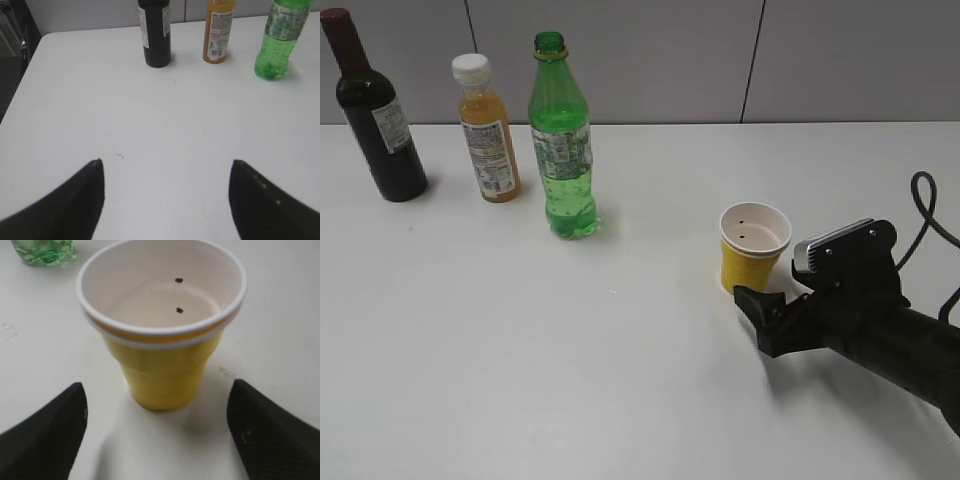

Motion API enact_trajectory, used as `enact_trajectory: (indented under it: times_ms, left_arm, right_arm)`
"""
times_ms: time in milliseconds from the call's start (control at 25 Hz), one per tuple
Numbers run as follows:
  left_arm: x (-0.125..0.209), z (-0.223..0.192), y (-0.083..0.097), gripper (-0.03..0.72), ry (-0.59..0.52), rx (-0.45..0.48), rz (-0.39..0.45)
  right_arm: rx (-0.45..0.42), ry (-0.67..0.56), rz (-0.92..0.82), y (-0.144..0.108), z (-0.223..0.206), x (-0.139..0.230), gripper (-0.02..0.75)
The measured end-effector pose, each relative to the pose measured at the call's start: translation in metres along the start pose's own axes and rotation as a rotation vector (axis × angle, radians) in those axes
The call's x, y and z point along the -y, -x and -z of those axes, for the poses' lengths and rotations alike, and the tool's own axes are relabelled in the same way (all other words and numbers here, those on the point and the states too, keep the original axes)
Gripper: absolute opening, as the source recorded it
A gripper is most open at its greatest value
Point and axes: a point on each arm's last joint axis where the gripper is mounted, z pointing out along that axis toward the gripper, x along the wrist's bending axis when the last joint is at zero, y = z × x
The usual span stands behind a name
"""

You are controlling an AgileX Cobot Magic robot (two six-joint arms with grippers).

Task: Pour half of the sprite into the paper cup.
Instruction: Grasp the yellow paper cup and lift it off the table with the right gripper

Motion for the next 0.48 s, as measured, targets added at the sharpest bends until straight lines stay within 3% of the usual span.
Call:
enact_trajectory:
  times_ms: [480]
  left_arm:
    - [0.000,0.000,0.000,0.589,0.000,0.000,0.000]
  right_arm:
    - [-0.017,-0.031,0.012,0.002,-0.030,0.007,0.658]
